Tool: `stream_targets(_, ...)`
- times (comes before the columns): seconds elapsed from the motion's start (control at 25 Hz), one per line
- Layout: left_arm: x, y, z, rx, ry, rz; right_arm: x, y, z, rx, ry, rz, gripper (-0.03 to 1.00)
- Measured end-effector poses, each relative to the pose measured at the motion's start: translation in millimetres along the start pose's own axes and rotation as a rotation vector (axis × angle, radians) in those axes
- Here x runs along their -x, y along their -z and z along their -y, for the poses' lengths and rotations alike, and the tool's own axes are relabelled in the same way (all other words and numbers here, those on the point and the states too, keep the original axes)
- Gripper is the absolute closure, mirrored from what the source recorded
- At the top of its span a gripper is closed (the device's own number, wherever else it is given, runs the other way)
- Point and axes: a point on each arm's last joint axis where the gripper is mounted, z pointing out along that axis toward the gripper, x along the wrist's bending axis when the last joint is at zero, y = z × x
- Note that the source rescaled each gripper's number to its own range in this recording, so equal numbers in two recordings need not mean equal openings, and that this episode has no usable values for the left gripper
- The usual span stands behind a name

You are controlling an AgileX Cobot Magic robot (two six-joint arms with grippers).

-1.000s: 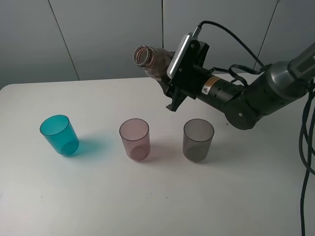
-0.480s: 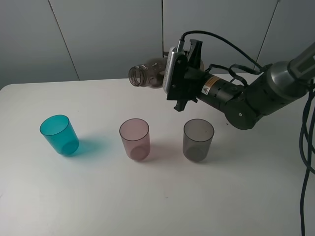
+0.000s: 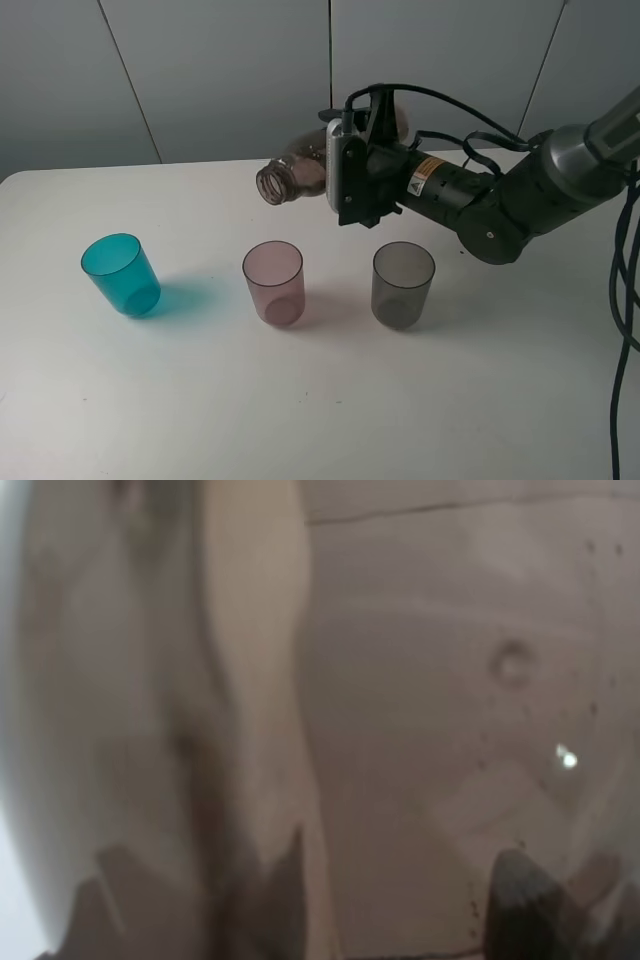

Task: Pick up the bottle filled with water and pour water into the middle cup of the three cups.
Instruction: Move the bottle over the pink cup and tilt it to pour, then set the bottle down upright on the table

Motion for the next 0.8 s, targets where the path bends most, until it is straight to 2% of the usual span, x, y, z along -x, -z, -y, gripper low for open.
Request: stream_targets(0.8,0.0,0.0,0.0,0.0,0.0,0.0,0.0,0.0,-0.2,0.002,0.146,0.0,0.97)
